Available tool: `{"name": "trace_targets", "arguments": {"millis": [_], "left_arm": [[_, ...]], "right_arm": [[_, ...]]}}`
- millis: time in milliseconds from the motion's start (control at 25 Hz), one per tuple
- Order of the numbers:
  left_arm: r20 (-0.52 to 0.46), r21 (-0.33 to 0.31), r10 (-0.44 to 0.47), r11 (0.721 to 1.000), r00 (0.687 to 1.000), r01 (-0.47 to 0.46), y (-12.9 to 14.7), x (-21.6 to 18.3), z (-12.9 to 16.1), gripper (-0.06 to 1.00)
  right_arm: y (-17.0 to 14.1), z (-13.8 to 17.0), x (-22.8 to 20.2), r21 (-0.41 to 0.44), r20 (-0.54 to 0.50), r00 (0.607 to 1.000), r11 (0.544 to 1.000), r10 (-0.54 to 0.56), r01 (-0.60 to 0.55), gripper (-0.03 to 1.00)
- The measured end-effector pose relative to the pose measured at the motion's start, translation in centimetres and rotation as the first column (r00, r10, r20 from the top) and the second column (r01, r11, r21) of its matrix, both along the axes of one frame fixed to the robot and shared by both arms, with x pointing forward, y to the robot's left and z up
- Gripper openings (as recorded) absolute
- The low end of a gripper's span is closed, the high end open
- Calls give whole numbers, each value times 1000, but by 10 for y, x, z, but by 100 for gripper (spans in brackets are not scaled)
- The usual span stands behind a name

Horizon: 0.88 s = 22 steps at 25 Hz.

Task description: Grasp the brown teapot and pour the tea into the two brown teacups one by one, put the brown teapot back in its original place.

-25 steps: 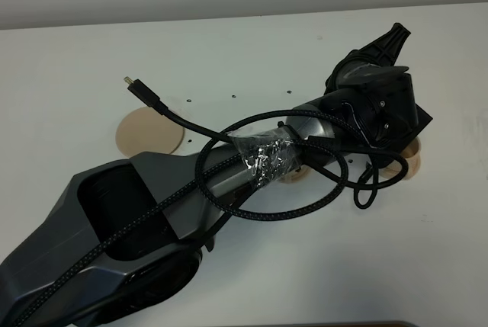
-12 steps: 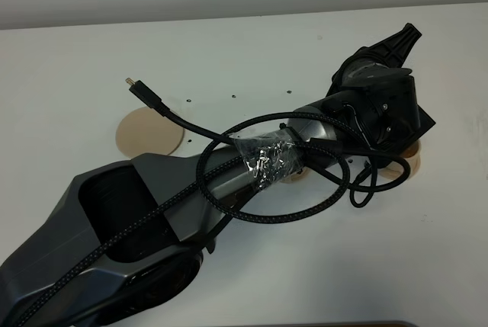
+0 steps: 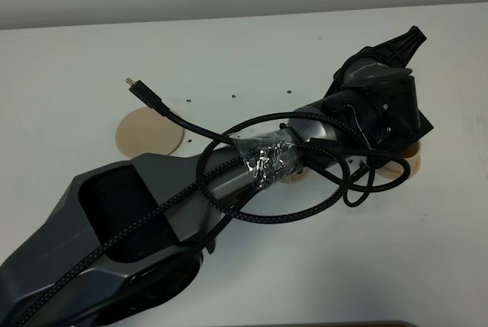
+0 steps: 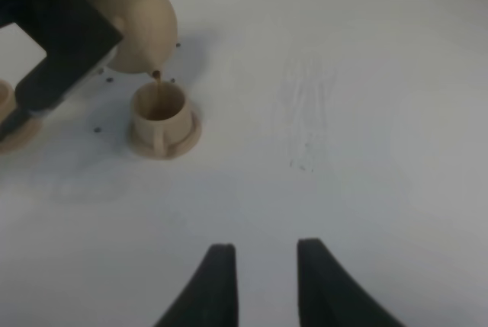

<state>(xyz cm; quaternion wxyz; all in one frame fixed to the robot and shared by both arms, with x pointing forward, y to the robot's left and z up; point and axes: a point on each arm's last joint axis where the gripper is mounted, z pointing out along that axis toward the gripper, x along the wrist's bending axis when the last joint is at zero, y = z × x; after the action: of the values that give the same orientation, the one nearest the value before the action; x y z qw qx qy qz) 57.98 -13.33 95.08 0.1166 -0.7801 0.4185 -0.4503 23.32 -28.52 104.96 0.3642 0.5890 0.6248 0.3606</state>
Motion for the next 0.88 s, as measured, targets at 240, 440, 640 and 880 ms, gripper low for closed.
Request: {"name": "trace_targets", "arguments": {"millis": [240, 440, 640, 880], "left_arm": [[7, 4, -6, 1000, 1000, 6, 0, 0, 0, 13], [21, 35, -29, 999, 999, 28, 0, 1, 1, 13], [26, 40, -47, 998, 999, 46, -1, 1, 1, 13], [38, 39, -62, 997, 997, 60, -3, 1, 2, 13]], "right_arm": [[0, 0, 0, 0, 0, 1000, 1000, 0, 0, 19], [0, 0, 0, 0, 0, 1000, 1000, 0, 0, 19], [0, 0, 0, 0, 0, 1000, 1000, 0, 0, 19], [0, 0, 0, 0, 0, 1000, 1000, 0, 0, 19]]}}
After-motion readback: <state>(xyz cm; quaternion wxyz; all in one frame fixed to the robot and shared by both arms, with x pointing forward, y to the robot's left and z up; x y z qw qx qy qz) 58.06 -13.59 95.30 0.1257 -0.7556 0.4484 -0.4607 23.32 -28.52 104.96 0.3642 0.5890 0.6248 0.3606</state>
